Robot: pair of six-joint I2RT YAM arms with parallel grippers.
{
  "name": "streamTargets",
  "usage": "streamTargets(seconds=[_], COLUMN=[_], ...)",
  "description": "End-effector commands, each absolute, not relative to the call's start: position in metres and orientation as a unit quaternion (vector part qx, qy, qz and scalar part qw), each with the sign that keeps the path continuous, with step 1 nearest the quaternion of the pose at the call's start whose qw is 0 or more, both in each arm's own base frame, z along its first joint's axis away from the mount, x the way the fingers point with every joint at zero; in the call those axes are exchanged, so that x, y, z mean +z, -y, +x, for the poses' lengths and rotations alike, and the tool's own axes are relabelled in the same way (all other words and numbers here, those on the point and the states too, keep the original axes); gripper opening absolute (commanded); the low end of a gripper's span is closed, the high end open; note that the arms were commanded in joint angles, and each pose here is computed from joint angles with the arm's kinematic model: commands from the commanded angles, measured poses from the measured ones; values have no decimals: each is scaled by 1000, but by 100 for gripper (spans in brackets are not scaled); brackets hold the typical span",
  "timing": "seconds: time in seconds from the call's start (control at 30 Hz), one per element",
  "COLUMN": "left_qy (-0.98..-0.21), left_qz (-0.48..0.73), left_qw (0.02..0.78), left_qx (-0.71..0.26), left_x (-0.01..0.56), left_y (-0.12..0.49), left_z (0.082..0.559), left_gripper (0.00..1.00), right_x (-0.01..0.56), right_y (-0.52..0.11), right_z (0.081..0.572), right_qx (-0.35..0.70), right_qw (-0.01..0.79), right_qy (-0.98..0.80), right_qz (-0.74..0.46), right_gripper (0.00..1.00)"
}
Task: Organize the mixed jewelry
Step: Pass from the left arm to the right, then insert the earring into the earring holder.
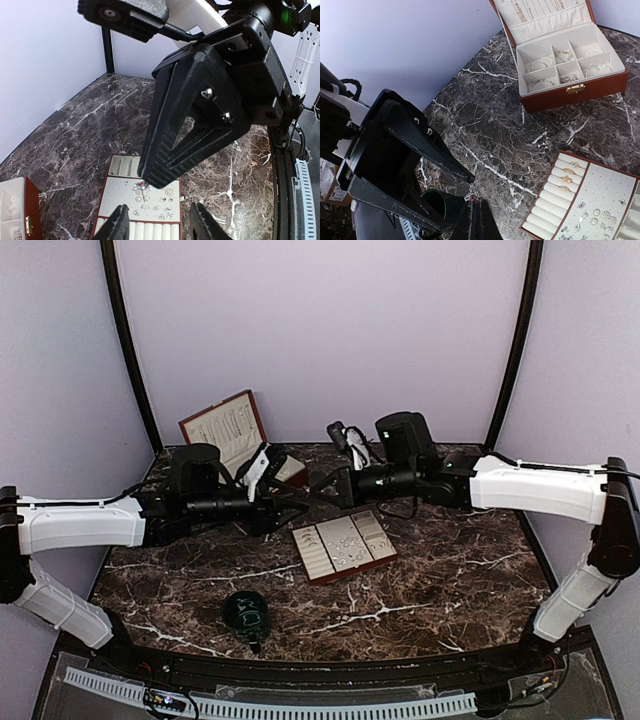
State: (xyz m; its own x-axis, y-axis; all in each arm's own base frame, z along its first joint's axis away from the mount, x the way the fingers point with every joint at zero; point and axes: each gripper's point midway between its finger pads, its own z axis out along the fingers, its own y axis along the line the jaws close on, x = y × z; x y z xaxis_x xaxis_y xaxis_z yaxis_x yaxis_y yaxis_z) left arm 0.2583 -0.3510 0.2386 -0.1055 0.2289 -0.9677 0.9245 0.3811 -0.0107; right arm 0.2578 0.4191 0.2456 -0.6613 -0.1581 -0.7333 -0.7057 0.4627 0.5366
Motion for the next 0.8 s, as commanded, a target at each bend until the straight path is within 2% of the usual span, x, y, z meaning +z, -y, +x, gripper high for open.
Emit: streamTargets(seconds=[0.0,0.2,0.47,0.77], left_qy=[-650,-678,-719,-766], left_qz=[435,386,252,200], left_qw=[524,526,489,472], left_qx=[-338,-340,-426,-387], left_x=[250,254,263,245], left_y=[347,340,299,276], left_z=[257,274,327,359], left_gripper=[46,53,59,61], right_x=[285,262,206,149], right_y=[-406,-387,-383,-374], right_z=[270,285,306,336], right_qx=[459,417,346,293], right_qw=[376,409,428,412], right_qy=[-768,-779,-797,-826], right_qz=[-240,-227,-249,-249], right_gripper=[0,0,0,0])
